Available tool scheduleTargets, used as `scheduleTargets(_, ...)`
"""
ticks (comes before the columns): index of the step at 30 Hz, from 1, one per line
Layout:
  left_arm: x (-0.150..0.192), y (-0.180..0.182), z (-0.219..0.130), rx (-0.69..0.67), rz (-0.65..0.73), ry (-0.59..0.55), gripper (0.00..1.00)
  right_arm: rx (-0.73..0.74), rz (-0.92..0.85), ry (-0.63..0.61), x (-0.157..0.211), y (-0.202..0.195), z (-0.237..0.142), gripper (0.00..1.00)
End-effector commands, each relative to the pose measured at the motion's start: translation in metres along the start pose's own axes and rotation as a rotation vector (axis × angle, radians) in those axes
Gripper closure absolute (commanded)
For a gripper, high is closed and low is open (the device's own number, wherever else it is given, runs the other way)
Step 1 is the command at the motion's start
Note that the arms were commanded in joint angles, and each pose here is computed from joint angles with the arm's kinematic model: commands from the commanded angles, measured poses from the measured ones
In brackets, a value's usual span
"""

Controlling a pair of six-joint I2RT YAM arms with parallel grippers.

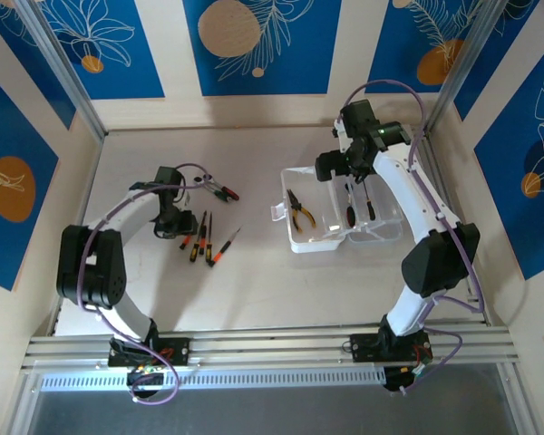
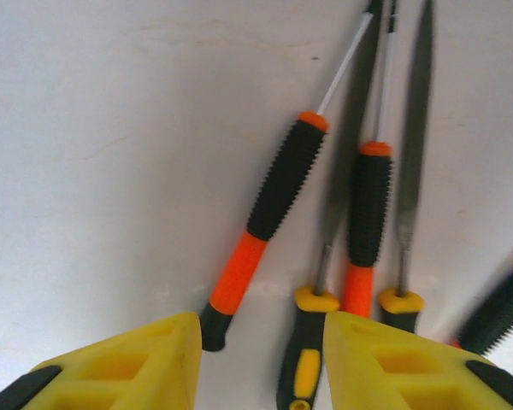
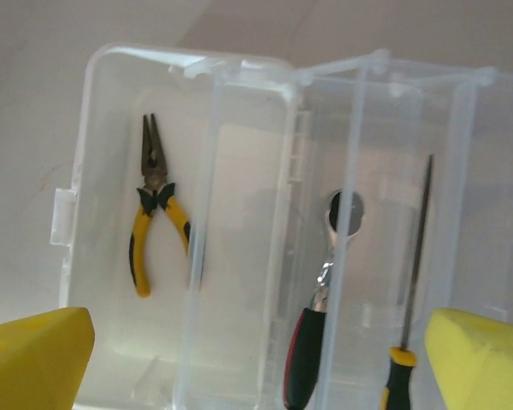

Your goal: Pack the tool kit

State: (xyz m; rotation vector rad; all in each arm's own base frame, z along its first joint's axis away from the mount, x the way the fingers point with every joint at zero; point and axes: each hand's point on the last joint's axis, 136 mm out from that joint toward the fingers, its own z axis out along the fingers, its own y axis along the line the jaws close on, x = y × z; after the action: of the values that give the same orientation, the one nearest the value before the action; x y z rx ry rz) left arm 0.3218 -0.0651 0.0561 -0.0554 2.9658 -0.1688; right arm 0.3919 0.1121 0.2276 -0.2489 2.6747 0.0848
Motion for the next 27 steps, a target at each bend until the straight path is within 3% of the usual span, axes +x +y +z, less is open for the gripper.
scheduleTargets(1,-0.011,0.004,0.002,-0.015,0.005,-0.013,0.61,-0.056,0.027,0.027,0.008,0.009,0.008,0.01)
scheduleTargets(8,-0.012,-0.001,0.015,0.015,0.018,0.002,0.62,-0.066,0.036,0.042,0.007,0.011,0.019,0.01)
scheduleTargets(14,-0.009,0.001,0.045,0.008,-0.005,0.093,0.64,-0.079,0.038,0.044,0.001,0.015,0.022,0.01)
scheduleTargets(18,-0.012,0.006,0.054,-0.026,-0.018,0.112,0.76,-0.093,0.028,0.025,-0.005,0.02,0.015,0.01)
scheduleTargets(24,-0.016,0.006,0.038,-0.028,-0.018,0.073,0.98,-0.138,0.026,-0.029,-0.001,0.028,-0.007,0.01)
scheduleTargets(27,-0.019,-0.001,0.013,0.004,-0.014,0.023,1.0,-0.191,0.036,-0.06,0.003,0.036,-0.02,0.01)
